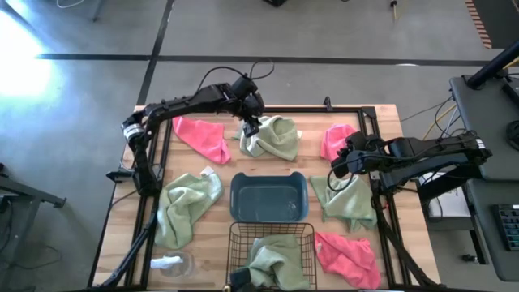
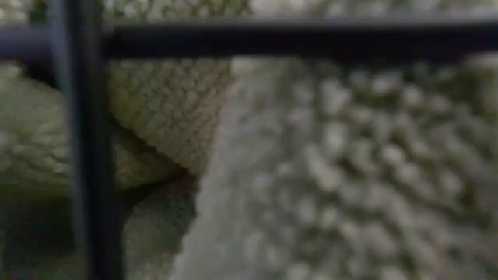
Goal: Sort microfiber towel by color & place in baskets
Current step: Put the top green microfiber towel into the mesh storage bin
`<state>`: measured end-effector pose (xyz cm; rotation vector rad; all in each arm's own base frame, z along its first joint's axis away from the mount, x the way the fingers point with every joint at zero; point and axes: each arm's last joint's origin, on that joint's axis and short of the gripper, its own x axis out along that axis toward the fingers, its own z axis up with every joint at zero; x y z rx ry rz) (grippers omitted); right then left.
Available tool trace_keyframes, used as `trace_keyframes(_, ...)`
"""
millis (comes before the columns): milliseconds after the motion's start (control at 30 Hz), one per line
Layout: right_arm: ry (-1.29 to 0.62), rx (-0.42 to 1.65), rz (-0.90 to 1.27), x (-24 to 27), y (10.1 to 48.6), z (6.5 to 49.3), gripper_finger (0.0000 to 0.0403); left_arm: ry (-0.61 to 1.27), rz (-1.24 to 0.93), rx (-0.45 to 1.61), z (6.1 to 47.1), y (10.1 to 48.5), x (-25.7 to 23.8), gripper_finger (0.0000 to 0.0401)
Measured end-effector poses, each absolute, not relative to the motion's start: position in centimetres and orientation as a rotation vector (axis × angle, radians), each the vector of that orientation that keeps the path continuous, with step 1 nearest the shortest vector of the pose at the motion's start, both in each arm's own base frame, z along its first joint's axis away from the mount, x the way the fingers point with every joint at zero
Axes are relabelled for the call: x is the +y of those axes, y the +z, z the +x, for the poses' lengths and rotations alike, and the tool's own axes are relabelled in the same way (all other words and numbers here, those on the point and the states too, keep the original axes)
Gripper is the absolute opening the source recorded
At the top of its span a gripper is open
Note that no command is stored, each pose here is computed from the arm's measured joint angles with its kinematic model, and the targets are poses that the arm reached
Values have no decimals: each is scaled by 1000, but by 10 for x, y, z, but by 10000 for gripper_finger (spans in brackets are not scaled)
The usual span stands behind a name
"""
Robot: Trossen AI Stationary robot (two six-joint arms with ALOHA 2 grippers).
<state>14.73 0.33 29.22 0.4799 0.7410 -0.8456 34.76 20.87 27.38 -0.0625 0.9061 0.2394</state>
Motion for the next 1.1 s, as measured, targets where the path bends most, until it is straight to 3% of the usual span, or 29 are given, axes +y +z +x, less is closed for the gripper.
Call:
trace_keyframes(267,-860,740,499,3,289,147,68,198,-73,842,350,276,212,194)
trace_keyframes(667,-890,752,538,4,278,146,68,133,-150,910,365,232,221,194)
trace_keyframes(1100,-890,757,569,4,272,147,68,152,-166,890,363,226,235,194)
